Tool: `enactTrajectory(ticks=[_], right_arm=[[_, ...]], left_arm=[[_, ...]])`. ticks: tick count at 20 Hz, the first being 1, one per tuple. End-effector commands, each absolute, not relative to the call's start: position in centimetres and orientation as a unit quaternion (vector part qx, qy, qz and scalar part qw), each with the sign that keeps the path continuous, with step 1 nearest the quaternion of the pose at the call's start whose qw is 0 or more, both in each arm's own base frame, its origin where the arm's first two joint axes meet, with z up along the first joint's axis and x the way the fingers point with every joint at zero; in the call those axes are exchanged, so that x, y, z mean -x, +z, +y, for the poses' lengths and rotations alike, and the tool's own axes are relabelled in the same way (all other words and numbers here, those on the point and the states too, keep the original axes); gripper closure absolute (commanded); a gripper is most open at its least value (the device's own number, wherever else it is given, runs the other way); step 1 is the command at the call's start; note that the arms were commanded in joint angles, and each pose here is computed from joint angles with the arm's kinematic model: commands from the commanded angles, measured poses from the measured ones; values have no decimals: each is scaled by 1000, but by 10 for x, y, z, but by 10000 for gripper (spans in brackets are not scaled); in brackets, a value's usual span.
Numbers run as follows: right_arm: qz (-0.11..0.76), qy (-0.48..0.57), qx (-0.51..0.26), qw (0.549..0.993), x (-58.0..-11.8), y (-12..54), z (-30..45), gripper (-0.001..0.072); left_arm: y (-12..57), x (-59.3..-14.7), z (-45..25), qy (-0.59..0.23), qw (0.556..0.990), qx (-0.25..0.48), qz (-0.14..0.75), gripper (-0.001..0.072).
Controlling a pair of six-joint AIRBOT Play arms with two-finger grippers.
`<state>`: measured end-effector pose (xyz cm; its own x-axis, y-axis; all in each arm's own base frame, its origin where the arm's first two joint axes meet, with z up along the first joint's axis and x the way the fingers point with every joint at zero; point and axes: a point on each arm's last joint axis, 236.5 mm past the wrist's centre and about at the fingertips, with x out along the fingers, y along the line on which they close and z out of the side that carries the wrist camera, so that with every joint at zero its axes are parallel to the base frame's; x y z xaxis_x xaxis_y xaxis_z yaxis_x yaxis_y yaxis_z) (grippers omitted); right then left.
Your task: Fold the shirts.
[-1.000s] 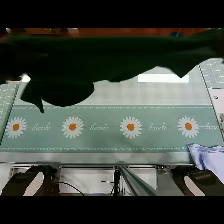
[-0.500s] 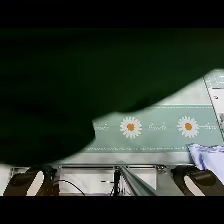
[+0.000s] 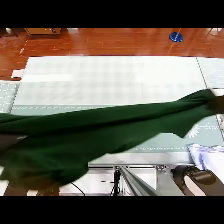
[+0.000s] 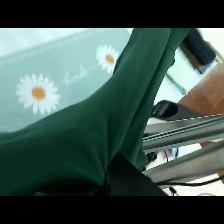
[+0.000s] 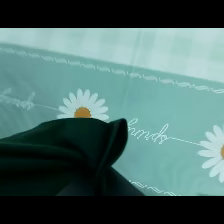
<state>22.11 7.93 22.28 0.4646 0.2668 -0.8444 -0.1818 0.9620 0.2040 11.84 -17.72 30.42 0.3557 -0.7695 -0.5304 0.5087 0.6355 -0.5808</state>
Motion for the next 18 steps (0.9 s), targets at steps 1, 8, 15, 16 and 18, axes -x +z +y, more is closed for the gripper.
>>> enactTrajectory(ticks=[1, 8, 15, 16, 18], right_arm=[[529, 97, -8, 843, -273, 142, 66, 685], [524, 55, 23, 849, -372, 71, 55, 684], [541, 43, 42, 839, -398, 28, 50, 684], [537, 43, 43, 842, -401, 29, 50, 684], [535, 41, 47, 843, -402, 30, 48, 684]], left_arm=[[214, -155, -160, -357, 782, 177, 479, 688], [45, -238, -169, -307, 756, 274, 509, 688], [-32, -293, -171, -249, 758, 273, 537, 684], [-33, -297, -172, -249, 756, 274, 539, 649], [-22, -309, -172, -253, 764, 271, 527, 116]])
